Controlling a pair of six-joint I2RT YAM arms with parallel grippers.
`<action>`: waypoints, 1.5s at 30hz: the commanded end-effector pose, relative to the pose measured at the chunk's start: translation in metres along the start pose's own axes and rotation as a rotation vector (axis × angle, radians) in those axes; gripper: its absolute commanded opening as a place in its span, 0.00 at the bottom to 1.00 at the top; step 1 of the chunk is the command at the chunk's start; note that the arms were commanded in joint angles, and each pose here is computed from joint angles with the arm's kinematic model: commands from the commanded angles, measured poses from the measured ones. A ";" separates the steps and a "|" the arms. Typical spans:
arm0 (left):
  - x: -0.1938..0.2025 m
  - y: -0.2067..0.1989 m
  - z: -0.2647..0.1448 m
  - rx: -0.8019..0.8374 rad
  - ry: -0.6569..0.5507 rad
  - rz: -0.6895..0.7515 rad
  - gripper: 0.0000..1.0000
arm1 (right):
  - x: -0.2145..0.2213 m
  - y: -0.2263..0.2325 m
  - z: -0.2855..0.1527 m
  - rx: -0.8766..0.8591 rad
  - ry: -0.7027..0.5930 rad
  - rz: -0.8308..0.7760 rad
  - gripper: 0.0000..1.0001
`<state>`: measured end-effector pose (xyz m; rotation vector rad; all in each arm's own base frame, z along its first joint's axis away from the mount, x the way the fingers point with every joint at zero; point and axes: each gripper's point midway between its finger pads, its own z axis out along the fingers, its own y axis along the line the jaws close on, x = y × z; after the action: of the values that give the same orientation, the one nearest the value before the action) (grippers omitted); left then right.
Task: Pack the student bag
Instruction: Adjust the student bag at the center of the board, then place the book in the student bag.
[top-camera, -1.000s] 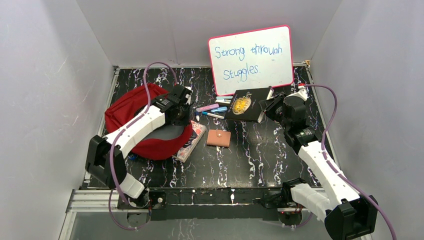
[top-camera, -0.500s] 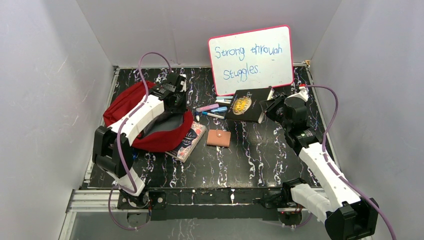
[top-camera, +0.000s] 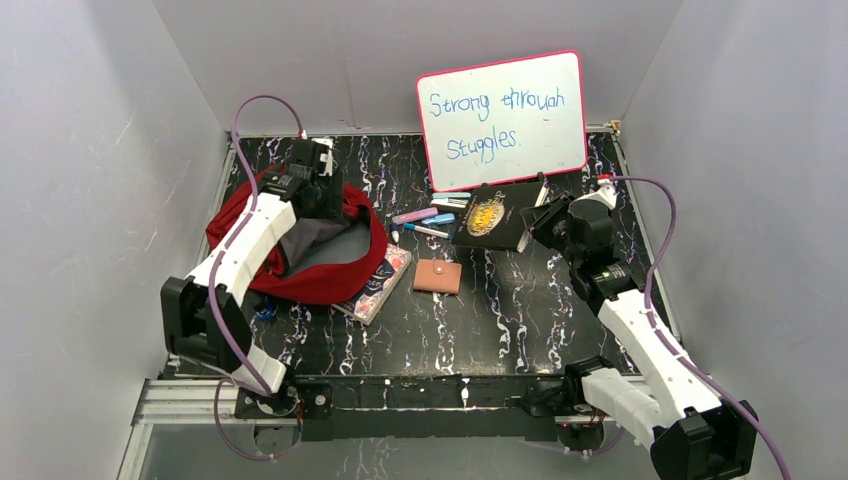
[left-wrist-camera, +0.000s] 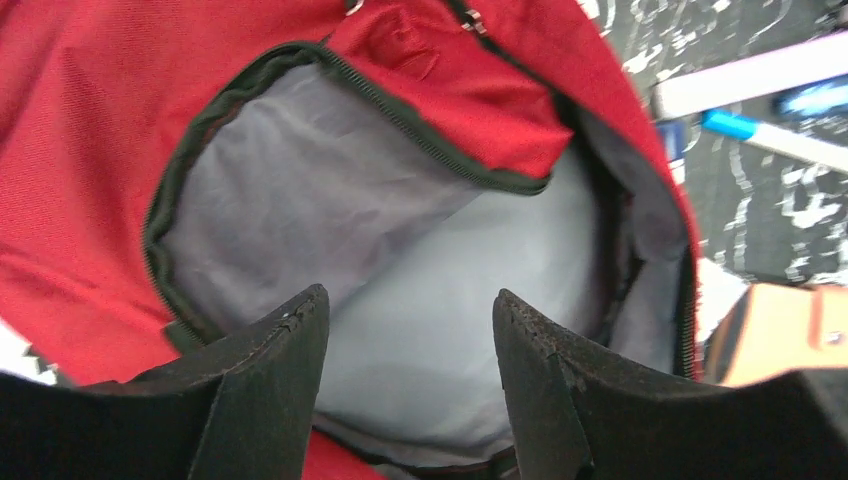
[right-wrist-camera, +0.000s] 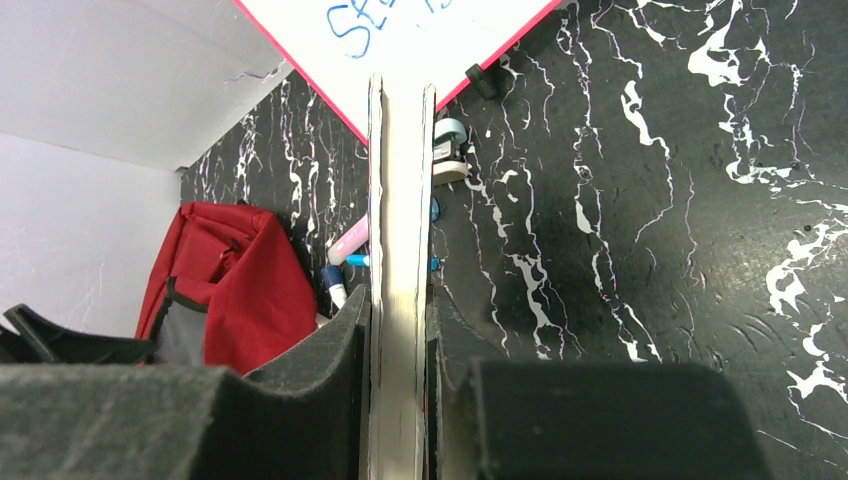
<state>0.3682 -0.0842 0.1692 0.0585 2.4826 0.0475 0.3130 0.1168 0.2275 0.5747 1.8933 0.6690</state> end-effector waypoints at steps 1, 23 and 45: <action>0.015 0.038 -0.006 -0.167 0.007 0.175 0.59 | -0.043 0.046 -0.010 -0.167 -0.145 0.048 0.00; 0.033 0.038 0.056 -0.191 -0.101 0.767 0.77 | -0.019 0.047 -0.007 -0.212 -0.048 0.054 0.00; 0.010 0.047 0.067 -0.304 -0.110 0.725 0.05 | -0.018 0.050 -0.008 -0.216 -0.030 0.063 0.00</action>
<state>0.3852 -0.0382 0.0708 0.9388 2.2649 0.6465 0.3049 0.1342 0.2121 0.5274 1.9636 0.7578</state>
